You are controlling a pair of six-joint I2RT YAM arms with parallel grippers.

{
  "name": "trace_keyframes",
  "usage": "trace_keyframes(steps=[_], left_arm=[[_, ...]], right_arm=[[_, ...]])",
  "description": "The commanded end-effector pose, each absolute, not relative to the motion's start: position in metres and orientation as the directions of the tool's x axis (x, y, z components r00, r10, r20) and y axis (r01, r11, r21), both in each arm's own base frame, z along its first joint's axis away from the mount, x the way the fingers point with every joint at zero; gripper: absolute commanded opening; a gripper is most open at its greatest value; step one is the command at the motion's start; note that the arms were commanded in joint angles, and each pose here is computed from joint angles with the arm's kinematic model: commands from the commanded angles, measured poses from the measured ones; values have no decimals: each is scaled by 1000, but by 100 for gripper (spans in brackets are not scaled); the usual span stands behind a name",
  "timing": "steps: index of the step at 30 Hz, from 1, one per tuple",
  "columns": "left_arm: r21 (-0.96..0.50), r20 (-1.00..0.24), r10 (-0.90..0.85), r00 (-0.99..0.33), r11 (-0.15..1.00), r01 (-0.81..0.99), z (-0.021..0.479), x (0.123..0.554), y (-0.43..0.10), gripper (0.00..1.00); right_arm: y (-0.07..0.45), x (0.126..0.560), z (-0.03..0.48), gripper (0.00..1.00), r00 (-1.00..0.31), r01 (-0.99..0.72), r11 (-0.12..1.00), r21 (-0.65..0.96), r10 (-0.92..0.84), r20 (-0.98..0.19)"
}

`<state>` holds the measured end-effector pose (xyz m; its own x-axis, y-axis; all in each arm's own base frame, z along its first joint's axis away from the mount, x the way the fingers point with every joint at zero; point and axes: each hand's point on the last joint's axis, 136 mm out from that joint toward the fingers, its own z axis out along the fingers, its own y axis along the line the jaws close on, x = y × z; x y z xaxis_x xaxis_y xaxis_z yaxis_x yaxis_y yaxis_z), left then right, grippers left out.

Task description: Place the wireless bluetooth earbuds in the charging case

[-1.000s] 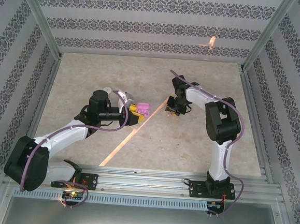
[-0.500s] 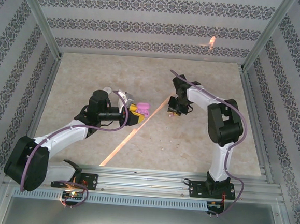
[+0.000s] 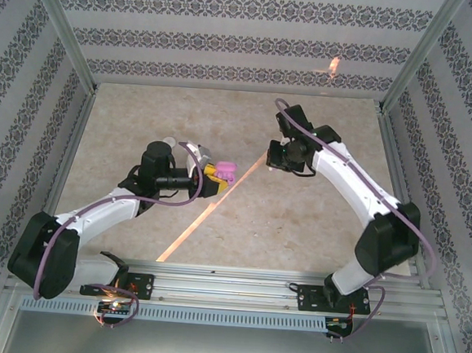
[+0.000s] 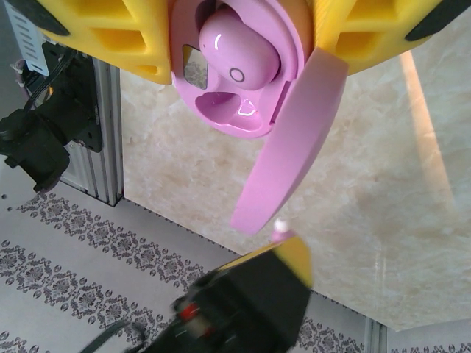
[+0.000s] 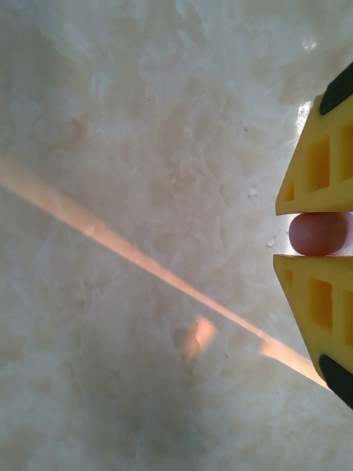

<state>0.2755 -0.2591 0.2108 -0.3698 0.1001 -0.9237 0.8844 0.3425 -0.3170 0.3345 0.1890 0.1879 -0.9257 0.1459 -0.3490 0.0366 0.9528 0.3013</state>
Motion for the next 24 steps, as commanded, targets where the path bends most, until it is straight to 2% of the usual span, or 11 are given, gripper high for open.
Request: trace_keyframes(steps=[1,8,15,24], left_arm=[[-283,-947,50,-316,330,901,234,287,-262,22],[-305,-947,4,-323,319,898,240,292,-266,22],[-320,-944,-22,-330,308,896,245,294,-267,22],[-337,-938,-25,-347,306,890,243,288,-265,22]], right_arm=[[183,313,212,17,-899,22,965,260,133,-417],[209,287,259,16,-829,-100,955,279,75,-554],[249,273,271,16,-813,-209,931,301,6,-583],[273,277,268,16,-810,-261,917,302,-37,-586]])
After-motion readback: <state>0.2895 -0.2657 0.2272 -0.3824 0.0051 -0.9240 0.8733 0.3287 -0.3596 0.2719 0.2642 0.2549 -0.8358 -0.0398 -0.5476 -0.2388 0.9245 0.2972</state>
